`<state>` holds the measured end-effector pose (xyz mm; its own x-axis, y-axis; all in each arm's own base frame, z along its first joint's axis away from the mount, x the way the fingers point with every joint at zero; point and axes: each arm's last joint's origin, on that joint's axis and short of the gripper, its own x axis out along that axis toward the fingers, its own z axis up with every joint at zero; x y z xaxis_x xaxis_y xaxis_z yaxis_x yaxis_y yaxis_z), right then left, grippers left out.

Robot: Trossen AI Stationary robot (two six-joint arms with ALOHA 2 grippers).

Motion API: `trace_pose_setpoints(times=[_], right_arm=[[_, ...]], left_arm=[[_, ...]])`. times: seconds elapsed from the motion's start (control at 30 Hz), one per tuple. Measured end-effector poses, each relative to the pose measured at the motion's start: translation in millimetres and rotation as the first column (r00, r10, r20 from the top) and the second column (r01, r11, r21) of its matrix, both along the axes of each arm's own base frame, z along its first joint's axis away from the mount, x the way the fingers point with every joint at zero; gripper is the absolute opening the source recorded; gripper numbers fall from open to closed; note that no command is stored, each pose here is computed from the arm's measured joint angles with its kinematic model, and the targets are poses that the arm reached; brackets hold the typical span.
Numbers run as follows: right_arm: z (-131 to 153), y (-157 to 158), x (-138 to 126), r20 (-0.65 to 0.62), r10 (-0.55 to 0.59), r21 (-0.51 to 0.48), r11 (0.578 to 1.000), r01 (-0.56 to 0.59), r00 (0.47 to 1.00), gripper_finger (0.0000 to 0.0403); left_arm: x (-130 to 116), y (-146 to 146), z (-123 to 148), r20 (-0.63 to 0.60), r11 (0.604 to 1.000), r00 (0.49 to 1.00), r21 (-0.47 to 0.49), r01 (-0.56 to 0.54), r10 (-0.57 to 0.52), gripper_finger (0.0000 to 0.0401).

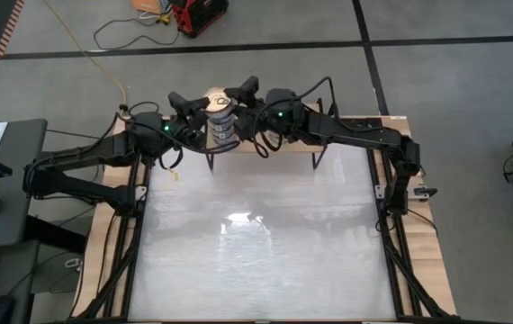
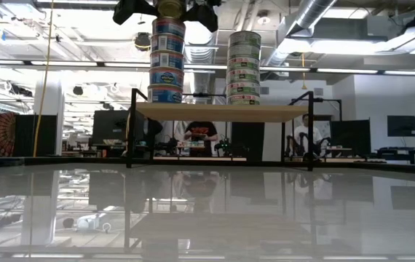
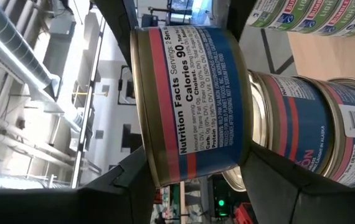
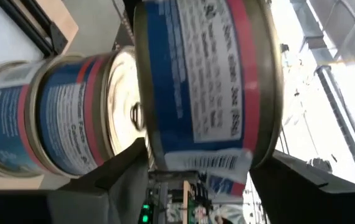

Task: Stack canned seafood by type on shelf
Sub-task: Stack the blue tuna can on top of the other blue tuna can on the shelf

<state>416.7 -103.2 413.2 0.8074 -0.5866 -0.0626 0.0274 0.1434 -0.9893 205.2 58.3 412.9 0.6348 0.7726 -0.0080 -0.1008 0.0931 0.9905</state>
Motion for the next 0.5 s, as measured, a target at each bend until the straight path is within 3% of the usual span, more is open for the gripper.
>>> trace_pose_setpoints(times=[0.27, 0.5], right_arm=[[-0.2, 1.2, -0.3, -0.003, -0.058, -0.008, 0.998, 0.058, 0.998, 0.0376], [1.6, 4.2, -4.6, -0.034, -0.145, -0.032, 0.989, 0.144, 0.989, 0.0395]], left_arm=[[-2.7, -0.2, 0.4, -0.004, 1.000, 1.000, -0.002, -0.015, 0.015, 0.0196], [-3.0, -0.2, -2.9, -0.032, 1.000, 0.999, -0.017, -0.022, 0.021, 0.0196]])
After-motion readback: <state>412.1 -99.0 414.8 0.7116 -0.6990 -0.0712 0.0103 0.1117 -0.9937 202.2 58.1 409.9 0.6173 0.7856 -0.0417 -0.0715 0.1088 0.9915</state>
